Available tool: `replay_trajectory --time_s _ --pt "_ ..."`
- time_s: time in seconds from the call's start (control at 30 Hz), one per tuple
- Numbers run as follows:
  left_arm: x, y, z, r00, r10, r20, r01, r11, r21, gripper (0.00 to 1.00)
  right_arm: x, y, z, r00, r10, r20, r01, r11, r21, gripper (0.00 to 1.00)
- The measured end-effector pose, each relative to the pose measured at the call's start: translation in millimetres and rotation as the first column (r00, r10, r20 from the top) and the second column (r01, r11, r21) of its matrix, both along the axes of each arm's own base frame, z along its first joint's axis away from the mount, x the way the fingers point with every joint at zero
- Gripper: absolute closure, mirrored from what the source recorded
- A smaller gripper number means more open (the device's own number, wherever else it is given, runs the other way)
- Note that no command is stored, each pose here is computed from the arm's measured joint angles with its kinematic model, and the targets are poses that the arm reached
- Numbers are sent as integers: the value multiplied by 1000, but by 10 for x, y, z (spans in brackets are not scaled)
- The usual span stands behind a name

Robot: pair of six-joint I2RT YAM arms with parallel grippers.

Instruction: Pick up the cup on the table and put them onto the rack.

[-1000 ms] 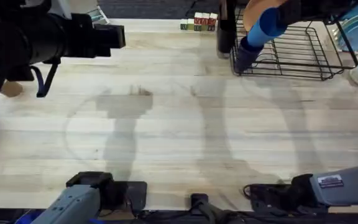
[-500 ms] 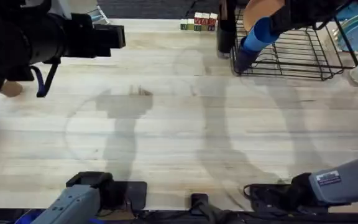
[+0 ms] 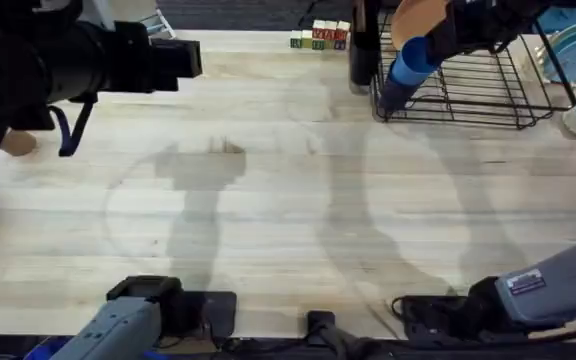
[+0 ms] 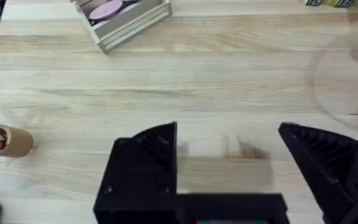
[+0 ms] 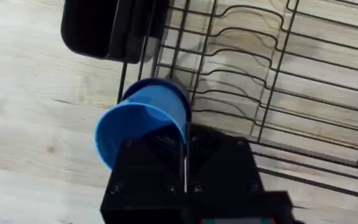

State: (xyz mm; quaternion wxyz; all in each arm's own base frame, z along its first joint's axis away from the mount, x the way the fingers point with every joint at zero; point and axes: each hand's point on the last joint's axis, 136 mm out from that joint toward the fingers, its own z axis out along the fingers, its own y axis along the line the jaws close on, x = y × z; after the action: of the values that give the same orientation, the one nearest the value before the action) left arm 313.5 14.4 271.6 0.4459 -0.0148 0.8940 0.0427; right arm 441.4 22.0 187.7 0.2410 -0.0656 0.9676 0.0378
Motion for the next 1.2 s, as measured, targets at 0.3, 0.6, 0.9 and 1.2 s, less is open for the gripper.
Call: replay_trajectory --time_s 0.3,0.6,0.9,1.2 --pt "0 0 0 1000 0 0 0 1000 0 7 0 0 0 1000 -3 0 3 1000 1 883" --pt "0 0 0 1000 0 0 0 1000 0 8 0 0 0 1000 -3 0 3 1000 2 726" --pt "0 0 0 1000 0 0 0 1000 0 7 -124 -3 109 999 -4 -45 4 1000 0 442" --pt "45 0 62 1000 0 31 0 1000 0 7 -440 -11 431 995 -8 -104 8 1000 -2 7"
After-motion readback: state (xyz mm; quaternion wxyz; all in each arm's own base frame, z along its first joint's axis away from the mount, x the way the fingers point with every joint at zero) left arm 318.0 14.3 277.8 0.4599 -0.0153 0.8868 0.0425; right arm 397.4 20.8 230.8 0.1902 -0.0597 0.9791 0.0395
